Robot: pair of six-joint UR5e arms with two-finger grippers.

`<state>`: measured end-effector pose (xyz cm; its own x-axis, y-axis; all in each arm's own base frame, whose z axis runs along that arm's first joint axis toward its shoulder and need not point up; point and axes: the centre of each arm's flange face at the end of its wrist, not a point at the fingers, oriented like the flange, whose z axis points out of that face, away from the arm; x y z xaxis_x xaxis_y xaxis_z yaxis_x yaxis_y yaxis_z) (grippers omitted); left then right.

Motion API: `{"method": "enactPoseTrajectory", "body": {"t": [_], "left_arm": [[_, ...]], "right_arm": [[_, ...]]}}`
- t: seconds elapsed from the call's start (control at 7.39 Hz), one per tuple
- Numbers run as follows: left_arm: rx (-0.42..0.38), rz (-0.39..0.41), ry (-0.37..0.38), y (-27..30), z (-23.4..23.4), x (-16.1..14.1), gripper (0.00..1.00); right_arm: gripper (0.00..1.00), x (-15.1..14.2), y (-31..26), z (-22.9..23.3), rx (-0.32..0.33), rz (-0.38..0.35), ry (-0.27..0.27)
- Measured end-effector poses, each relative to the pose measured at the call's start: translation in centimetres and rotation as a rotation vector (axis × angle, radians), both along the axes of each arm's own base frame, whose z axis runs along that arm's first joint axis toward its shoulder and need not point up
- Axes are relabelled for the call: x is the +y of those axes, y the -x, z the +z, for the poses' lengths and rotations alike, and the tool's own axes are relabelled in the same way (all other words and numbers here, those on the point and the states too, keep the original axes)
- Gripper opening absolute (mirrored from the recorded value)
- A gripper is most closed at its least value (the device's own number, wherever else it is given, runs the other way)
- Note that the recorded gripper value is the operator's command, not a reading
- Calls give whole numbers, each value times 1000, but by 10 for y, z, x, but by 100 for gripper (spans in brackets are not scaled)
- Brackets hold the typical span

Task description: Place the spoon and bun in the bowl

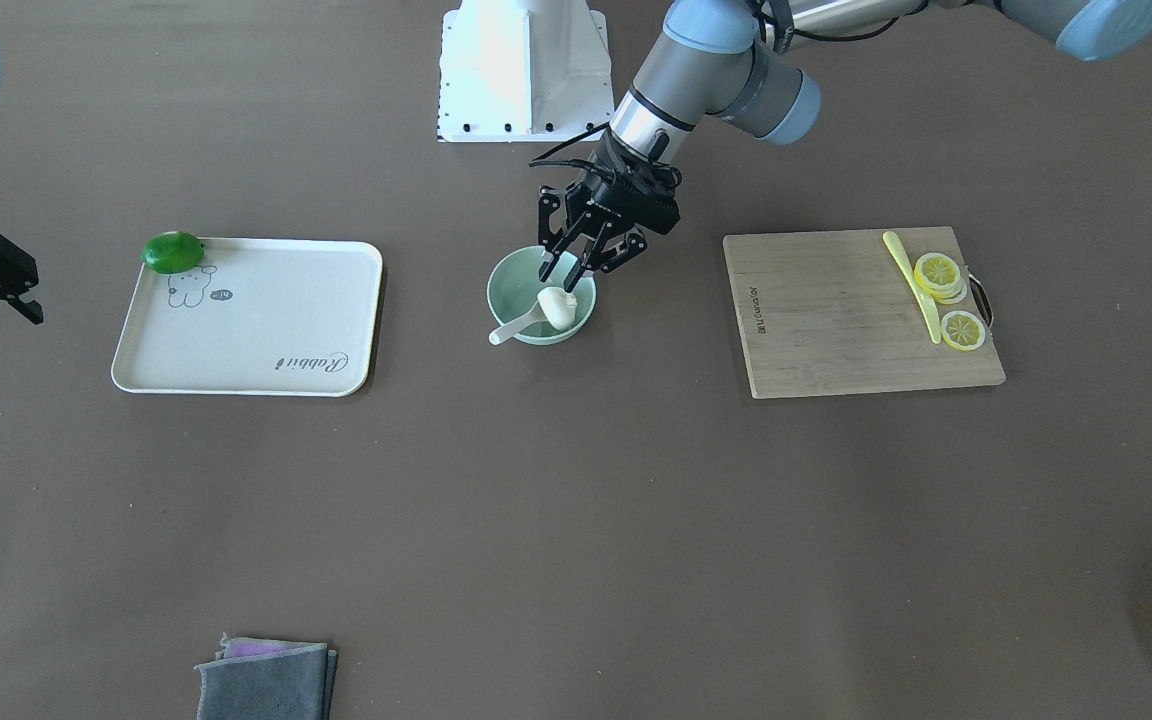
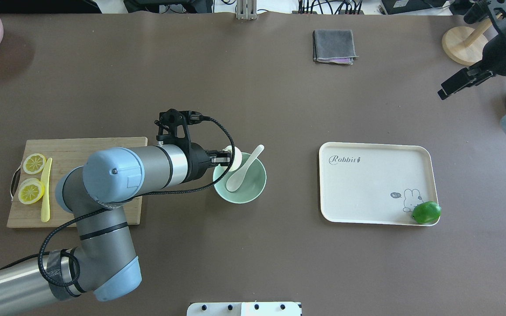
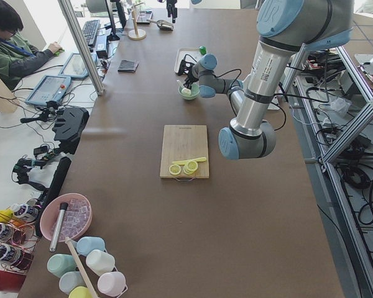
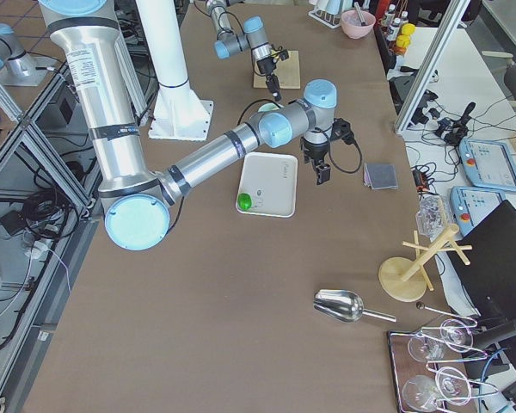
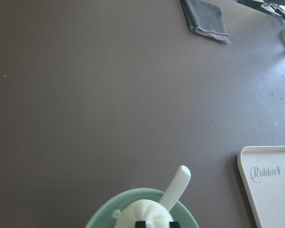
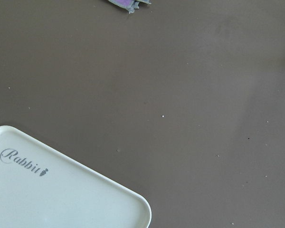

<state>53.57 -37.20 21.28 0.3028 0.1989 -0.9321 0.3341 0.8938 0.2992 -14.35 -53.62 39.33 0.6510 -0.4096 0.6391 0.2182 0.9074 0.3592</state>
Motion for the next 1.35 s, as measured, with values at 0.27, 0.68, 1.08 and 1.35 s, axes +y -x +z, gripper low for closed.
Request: {"method": "enactPoseTrajectory", "body": {"t": [0.27,0.68,1.08,1.35], "left_arm": [[10,14,-3,-2,-6,7,98],[-21,103,27,35,-5,-18,98],[-191,244,-2,137,43,-92,98],[-312,293,-58,224,100,-133,99]], "right_arm": [[100,6,-8,14,5,1,20],[100,28,-40,72,42,41,122],[100,47,-91,121,69,80,173],[100,54,-120,153,84,75,191]]}}
